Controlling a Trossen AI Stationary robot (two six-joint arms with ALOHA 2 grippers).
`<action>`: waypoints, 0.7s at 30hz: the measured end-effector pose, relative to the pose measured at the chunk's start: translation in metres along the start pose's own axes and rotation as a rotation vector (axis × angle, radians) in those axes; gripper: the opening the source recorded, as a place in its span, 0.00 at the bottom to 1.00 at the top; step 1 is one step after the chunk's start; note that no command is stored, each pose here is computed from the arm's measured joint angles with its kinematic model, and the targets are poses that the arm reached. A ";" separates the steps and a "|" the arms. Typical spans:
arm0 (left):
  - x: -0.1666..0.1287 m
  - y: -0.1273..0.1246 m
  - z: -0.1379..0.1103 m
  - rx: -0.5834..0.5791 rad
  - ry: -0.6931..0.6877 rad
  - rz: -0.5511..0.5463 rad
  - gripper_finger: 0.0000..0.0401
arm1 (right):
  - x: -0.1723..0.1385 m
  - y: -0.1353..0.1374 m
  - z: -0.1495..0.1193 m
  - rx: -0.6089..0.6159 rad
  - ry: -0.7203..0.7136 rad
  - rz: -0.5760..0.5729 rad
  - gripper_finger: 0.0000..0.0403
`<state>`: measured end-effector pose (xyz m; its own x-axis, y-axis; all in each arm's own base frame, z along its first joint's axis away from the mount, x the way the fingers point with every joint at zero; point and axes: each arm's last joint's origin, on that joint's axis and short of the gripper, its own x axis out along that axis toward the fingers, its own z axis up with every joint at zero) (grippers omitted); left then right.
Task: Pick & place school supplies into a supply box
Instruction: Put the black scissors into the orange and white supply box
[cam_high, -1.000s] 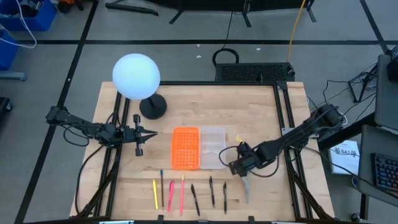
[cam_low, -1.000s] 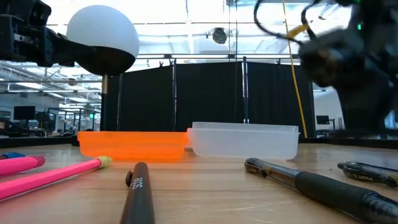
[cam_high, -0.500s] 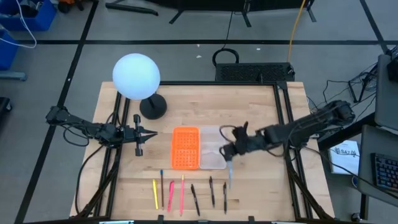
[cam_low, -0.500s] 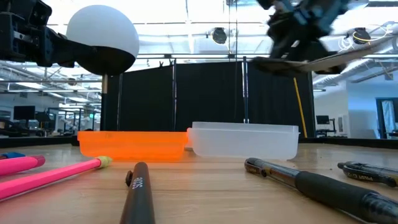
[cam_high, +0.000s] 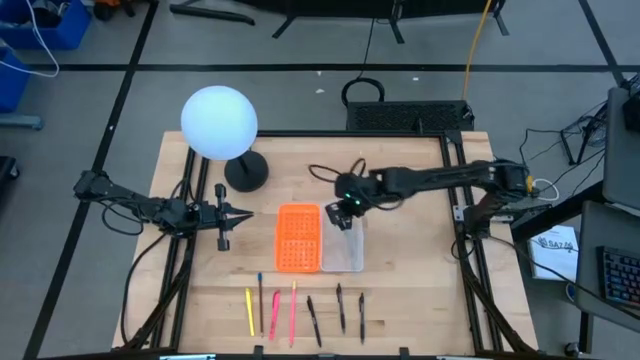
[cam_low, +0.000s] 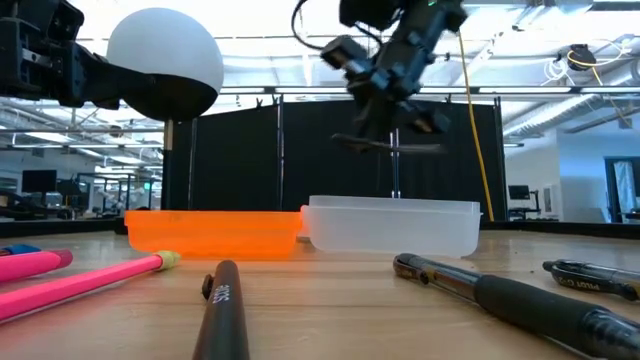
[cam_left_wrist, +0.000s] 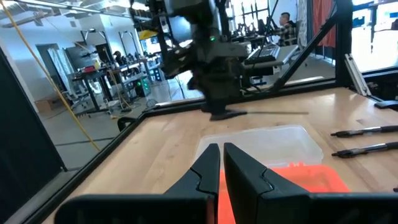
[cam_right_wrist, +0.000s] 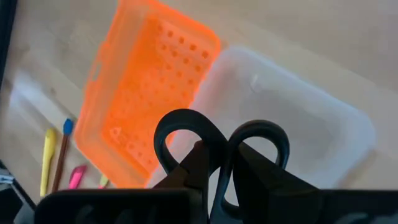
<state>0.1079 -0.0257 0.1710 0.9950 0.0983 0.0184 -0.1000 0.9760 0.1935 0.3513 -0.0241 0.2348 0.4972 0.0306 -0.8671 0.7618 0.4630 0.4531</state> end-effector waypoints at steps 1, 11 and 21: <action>0.000 0.000 0.000 -0.001 0.000 0.000 0.08 | 0.004 0.002 0.004 -0.003 0.011 0.001 0.10; 0.000 0.000 0.000 -0.001 -0.001 -0.001 0.08 | 0.040 -0.008 0.015 -0.022 0.107 -0.076 0.10; 0.000 0.000 0.001 0.001 -0.007 0.000 0.08 | 0.057 -0.016 0.022 -0.027 0.111 -0.107 0.10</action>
<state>0.1079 -0.0258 0.1717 0.9950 0.0969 0.0253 -0.0999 0.9758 0.1944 0.3762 -0.0494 0.1828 0.3638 0.0772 -0.9283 0.7957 0.4924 0.3528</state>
